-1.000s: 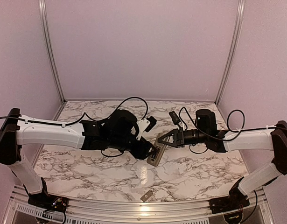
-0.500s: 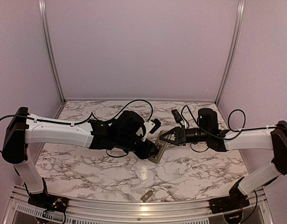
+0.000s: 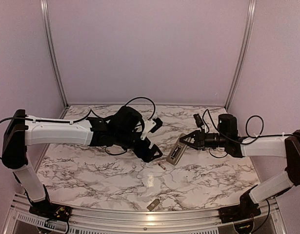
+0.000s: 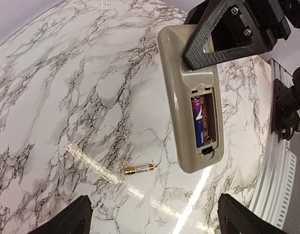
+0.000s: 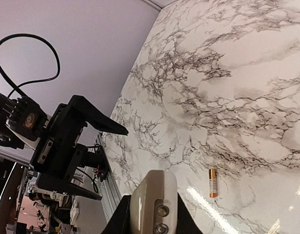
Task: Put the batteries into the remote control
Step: Adjust the battery in the battery compartment, then pick up the battery from the center of the board.
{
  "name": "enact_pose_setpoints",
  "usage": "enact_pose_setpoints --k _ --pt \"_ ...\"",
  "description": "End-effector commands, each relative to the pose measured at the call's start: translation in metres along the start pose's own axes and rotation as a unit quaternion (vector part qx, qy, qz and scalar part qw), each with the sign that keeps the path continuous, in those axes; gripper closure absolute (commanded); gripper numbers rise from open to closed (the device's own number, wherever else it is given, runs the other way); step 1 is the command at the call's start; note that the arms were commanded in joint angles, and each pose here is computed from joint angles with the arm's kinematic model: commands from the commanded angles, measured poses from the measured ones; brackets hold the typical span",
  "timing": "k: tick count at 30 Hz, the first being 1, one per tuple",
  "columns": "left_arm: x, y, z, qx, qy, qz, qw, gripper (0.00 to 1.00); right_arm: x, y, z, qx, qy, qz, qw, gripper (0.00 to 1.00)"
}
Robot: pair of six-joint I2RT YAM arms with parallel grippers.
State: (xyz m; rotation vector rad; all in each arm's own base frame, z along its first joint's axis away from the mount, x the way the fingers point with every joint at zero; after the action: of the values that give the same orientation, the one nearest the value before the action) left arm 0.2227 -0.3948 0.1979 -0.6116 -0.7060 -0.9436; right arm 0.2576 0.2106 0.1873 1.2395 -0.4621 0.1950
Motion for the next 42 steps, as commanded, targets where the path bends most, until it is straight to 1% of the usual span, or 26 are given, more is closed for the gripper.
enact_pose_setpoints --k 1,3,4,5,7,8,10,12,17,19,20,24,27,34,42 --pt "0.006 0.021 0.006 0.01 0.022 -0.049 0.999 0.08 0.007 -0.015 0.025 -0.027 -0.028 0.001 0.999 1.0" --pt "0.006 0.031 -0.008 0.021 0.038 -0.008 0.999 0.14 0.008 -0.022 0.033 -0.037 -0.035 -0.004 0.999 1.0" --pt "0.004 0.032 -0.014 0.024 0.048 -0.005 0.999 0.17 0.009 -0.025 0.037 -0.042 -0.038 -0.005 0.998 1.0" --pt "0.001 0.03 -0.018 0.02 0.057 -0.018 0.998 0.19 0.01 -0.027 0.041 -0.046 -0.041 -0.006 0.998 1.0" --pt "-0.005 0.02 -0.02 0.006 0.068 -0.086 0.994 0.19 0.009 -0.031 0.048 -0.05 -0.045 -0.009 0.998 1.0" --pt "-0.009 0.015 -0.02 -0.011 0.076 -0.115 0.99 0.18 0.009 -0.034 0.052 -0.051 -0.048 -0.009 0.997 1.0" --pt "-0.017 0.016 -0.024 -0.024 0.112 -0.168 0.979 0.18 0.009 -0.036 0.059 -0.045 -0.054 -0.008 0.998 1.0" --pt "-0.014 0.019 -0.032 -0.035 0.136 -0.199 0.97 0.19 0.005 -0.039 0.064 -0.039 -0.057 -0.01 0.998 1.0" --pt "-0.024 0.02 -0.059 -0.073 0.154 -0.265 0.949 0.22 0.0 -0.042 0.071 -0.043 -0.059 -0.009 0.997 1.0" --pt "-0.028 0.022 -0.067 -0.077 0.158 -0.289 0.941 0.26 -0.002 -0.043 0.072 -0.045 -0.057 -0.01 0.997 1.0" --pt "-0.029 0.023 -0.07 -0.078 0.16 -0.298 0.938 0.29 -0.002 -0.043 0.073 -0.045 -0.058 -0.009 0.997 1.0" --pt "-0.027 0.025 -0.083 -0.084 0.164 -0.323 0.928 0.38 -0.003 -0.044 0.074 -0.046 -0.058 -0.011 0.997 1.0" --pt "-0.029 0.028 -0.09 -0.085 0.169 -0.344 0.92 0.4 -0.003 -0.044 0.074 -0.045 -0.058 -0.009 0.997 1.0" --pt "-0.031 0.022 -0.103 -0.113 0.165 -0.363 0.91 0.49 -0.002 -0.044 0.074 -0.041 -0.056 -0.005 0.998 1.0" --pt "-0.044 0.02 -0.12 -0.131 0.195 -0.375 0.897 0.56 -0.002 -0.042 0.075 -0.039 -0.056 0.0 0.998 1.0"
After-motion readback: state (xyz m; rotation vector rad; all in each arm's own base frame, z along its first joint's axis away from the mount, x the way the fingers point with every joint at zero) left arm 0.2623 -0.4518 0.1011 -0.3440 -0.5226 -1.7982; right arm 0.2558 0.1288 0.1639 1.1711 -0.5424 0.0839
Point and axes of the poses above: each gripper's point midway between its finger pads, its own z axis back along the fingers, its own y axis along the line the jaws close on, x = y × z, the point moved 6 cm from there along z, back along the fingers, and after that the axes turned 4 degrees about -z, right-handed, at the moved point
